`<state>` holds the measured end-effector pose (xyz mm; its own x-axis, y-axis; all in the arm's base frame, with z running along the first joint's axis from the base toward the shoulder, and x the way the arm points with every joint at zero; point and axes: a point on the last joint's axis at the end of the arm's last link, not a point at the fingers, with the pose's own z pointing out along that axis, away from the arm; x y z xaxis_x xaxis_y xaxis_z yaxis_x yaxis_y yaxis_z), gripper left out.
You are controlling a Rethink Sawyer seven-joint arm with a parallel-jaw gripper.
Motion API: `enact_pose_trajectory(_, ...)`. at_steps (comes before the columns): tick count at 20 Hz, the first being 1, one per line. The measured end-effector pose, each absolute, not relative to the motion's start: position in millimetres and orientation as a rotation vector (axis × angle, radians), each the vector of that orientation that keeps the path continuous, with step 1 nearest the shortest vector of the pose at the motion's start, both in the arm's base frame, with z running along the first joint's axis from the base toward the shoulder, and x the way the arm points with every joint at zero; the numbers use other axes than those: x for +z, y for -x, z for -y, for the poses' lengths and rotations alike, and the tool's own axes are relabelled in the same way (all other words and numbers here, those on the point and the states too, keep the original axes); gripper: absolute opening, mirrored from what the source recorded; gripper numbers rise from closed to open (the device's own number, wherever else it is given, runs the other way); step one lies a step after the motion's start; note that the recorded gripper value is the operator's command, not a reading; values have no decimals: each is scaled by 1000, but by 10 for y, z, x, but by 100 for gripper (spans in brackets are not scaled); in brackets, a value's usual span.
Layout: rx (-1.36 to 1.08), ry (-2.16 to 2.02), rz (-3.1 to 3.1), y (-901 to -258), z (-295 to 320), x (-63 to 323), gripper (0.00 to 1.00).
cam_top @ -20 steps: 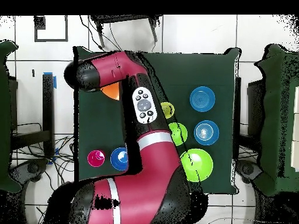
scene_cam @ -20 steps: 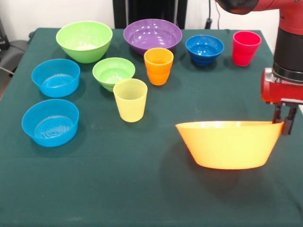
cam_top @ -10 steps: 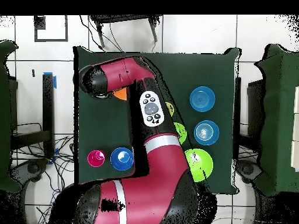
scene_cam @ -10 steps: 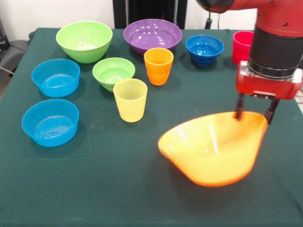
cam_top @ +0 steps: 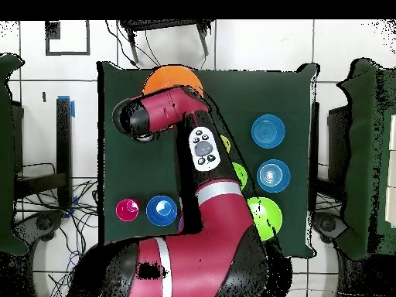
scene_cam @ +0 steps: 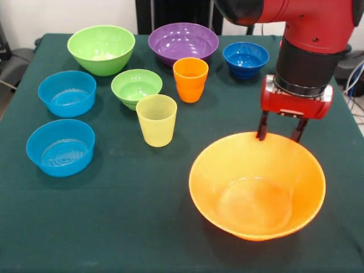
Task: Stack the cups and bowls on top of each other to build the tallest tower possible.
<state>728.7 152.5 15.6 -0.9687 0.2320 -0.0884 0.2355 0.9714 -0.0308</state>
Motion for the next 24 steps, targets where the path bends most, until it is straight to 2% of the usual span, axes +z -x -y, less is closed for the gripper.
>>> enact_pose_trajectory(6,14,-214,-2879,-7251,-1597,-6,100)
enact_pose_trajectory(13,76,-165,-2841,-7106,-1719,-5,100)
enact_pose_trajectory(19,79,-106,-2858,-6887,-1872,186,100)
enact_pose_trajectory(24,83,-19,-2823,-6848,-2230,474,100)
